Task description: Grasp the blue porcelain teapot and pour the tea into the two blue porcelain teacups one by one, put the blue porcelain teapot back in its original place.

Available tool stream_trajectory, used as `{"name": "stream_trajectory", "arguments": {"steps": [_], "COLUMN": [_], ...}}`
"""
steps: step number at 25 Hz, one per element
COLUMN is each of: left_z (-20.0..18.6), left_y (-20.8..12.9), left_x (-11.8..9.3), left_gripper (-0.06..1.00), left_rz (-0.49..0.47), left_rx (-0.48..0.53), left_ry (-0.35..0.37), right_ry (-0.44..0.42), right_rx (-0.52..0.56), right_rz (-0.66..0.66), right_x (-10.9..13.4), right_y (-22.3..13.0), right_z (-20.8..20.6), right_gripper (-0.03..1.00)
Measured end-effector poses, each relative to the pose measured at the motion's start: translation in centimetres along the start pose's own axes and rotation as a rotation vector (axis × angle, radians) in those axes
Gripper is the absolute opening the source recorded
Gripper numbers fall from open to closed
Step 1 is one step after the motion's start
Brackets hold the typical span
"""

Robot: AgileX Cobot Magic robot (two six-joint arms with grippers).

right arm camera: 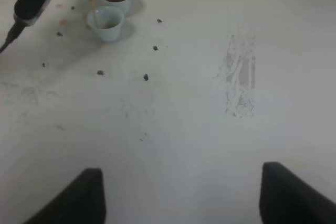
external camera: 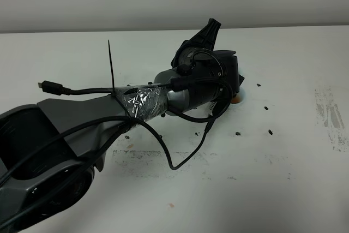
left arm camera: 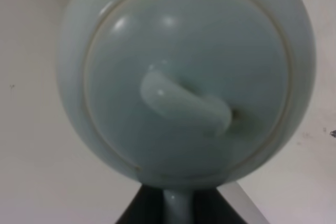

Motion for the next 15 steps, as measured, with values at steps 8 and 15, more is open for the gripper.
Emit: {"name": "stream_trajectory", "arguments": {"steps": [8, 15], "left_z": [0.0, -0.22], "left_y": [-0.13, 0.09], "left_x": [0.16, 0.21], "left_gripper": [0.05, 0.05], "left_rz": [0.01, 0.031], "left_rx": [0.01, 0.008], "left_ry": [0.012, 0.018], "right_ry": [0.0, 0.0], "right_rx": [0.0, 0.0], "right_rz": [0.0, 0.0], "right_x": [0.0, 0.0], "right_y": [0.0, 0.0], "right_z": [0.0, 0.0], "right_gripper": [0.59, 0.59]}}
Point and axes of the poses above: a point on each arm's last joint axis where the gripper is mounted, z pointing out along that axis toward the gripper, x along the wrist's bending axis when the last joint is at zero, y = z × x, the point moved 4 cm from there along z, pointing out along that axis toward the gripper, and after that the axes turned 3 degrees about -z, right-handed, at the moved point
